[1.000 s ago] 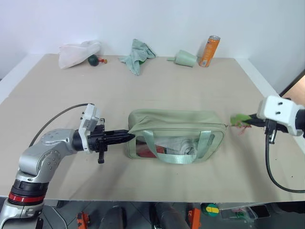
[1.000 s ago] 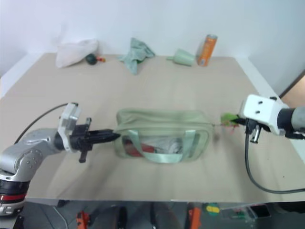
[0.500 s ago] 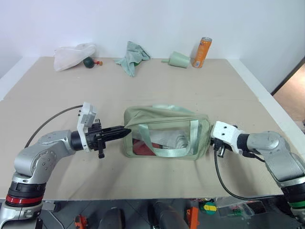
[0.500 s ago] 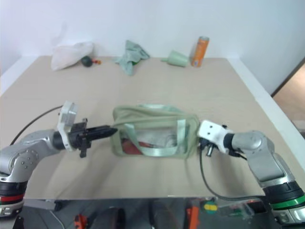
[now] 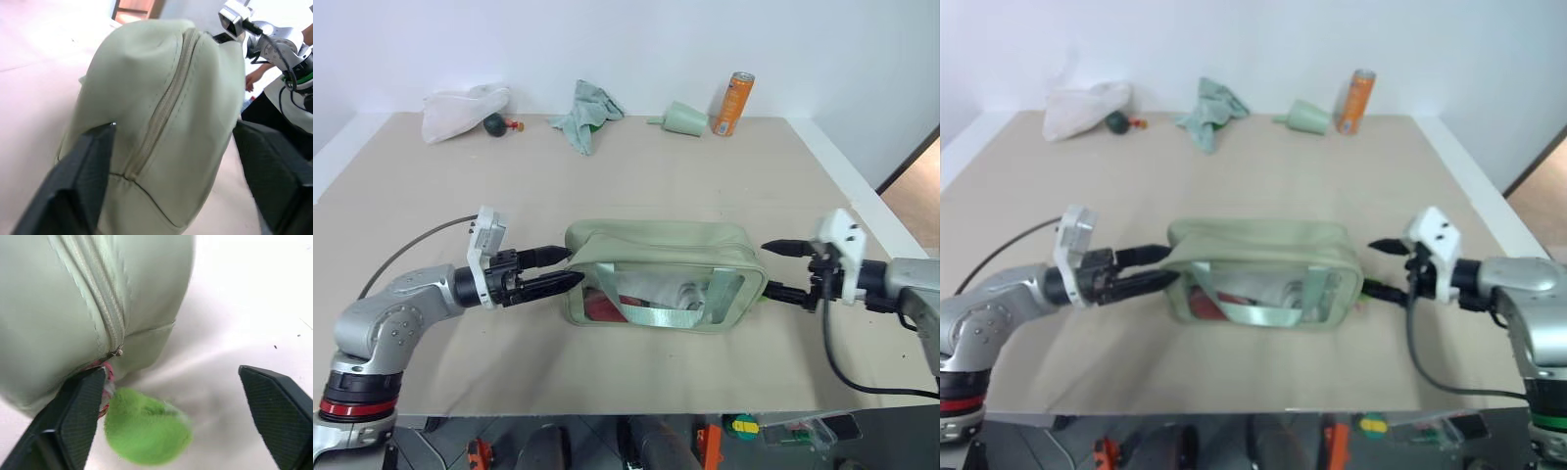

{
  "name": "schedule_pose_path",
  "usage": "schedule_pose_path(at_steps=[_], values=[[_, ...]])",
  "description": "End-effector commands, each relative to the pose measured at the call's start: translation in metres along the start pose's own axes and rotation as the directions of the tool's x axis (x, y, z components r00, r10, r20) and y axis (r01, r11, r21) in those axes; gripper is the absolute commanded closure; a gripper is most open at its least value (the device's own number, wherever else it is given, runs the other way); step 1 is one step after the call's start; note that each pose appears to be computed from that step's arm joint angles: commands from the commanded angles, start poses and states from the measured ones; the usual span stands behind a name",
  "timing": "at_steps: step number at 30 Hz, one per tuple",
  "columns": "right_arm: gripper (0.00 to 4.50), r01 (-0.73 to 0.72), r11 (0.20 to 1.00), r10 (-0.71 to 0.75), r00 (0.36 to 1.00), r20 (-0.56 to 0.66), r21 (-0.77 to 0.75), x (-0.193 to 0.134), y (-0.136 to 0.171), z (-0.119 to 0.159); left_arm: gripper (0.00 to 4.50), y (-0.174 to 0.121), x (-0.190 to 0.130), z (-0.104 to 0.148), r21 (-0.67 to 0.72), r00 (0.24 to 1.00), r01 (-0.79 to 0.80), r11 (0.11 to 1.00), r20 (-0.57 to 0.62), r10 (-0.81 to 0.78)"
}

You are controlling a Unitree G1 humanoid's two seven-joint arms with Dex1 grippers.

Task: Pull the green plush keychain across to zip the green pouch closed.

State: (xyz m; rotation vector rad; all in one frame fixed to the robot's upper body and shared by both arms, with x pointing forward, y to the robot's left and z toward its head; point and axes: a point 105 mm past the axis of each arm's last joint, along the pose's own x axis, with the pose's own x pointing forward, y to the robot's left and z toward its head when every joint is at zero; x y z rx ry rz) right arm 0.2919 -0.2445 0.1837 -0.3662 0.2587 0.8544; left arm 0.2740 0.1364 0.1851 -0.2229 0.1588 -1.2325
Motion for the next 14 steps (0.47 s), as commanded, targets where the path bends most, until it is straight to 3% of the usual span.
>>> schedule_pose_path(at_steps=[1, 5, 9, 13, 14], values=[[0.00, 0.053, 0.998, -0.055, 0.991, 0.122, 0.024, -0.031, -0.005, 0.025, 0.77, -0.007, -0.028, 0.019, 0.025, 0.997, -0.056, 0.998, 0.048, 0.055], [0.00, 0.096, 0.989, -0.113, 0.981, 0.160, 0.109, -0.046, -0.003, 0.019, 0.77, 0.013, -0.072, 0.020, -0.064, 0.960, -0.245, 0.967, 0.127, 0.251], [0.00, 0.111, 0.979, -0.138, 0.977, 0.161, 0.168, -0.048, 0.008, 0.006, 0.77, 0.035, -0.109, -0.003, -0.160, 0.891, -0.420, 0.893, 0.112, 0.439], [0.00, 0.108, 0.980, -0.136, 0.975, 0.174, 0.165, -0.043, 0.014, 0.009, 0.77, 0.041, -0.115, -0.022, -0.160, 0.888, -0.445, 0.881, 0.045, 0.457], [0.00, 0.105, 0.982, -0.133, 0.974, 0.181, 0.157, -0.042, 0.015, 0.012, 0.51, 0.041, -0.114, -0.022, -0.153, 0.892, -0.440, 0.885, 0.039, 0.451]])
